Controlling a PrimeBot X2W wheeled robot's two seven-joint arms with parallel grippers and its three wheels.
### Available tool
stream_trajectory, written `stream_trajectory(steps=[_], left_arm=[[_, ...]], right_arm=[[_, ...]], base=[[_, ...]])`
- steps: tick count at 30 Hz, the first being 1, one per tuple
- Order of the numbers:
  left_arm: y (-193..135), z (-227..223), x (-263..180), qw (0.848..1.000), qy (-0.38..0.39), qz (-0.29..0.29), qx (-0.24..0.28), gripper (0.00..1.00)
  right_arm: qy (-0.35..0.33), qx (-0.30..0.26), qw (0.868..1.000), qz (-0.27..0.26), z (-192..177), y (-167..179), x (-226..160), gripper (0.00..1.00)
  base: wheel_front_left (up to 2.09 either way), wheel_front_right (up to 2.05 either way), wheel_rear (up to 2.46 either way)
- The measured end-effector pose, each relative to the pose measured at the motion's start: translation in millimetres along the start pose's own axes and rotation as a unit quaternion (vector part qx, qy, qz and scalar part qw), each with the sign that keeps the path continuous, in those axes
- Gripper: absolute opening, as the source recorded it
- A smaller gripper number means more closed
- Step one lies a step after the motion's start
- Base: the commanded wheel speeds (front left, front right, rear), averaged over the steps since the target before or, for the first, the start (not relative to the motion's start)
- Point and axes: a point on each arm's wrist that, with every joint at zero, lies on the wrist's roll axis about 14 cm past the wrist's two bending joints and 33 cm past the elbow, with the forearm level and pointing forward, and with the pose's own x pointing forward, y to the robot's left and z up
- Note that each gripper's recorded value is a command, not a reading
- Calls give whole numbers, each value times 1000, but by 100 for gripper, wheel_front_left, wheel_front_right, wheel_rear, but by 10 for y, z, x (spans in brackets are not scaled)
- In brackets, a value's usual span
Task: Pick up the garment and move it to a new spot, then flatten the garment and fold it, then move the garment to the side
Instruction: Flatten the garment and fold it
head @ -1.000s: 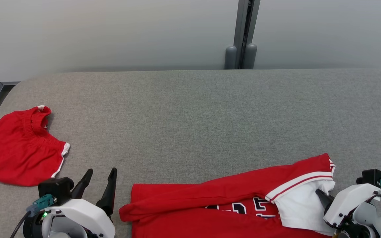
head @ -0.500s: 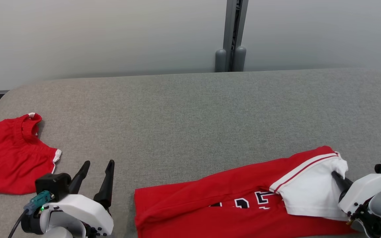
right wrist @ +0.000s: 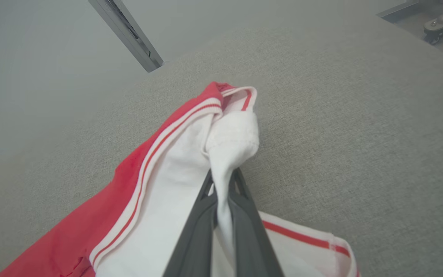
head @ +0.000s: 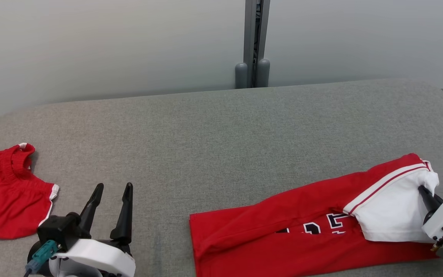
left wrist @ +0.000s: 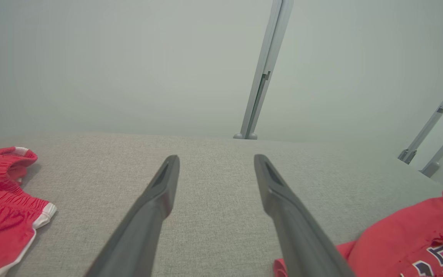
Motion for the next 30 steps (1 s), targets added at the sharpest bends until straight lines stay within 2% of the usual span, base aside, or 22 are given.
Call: stream_trajectory(steps=[7,14,22,30], left_arm=[[6,-93,-67,1000,-3,-3,1,100],[1,-123,-75,1000,-7,-7,0,100],[10,-145,-130,1000,-12,-2,-9,100],[152,-192,-244,999,-13,30,-17,100]], right_arm=[[-12,-21,1000,-19,144,-195,-83,0],[-26,-53,998,11,315,-2,-71,0],[-22,-106,989,104,387,681,-96,0],[18,-134,970,204,49,1491,-272,0]], base=[[0,0,0],[0,0,0],[0,0,0],[0,0,0]])
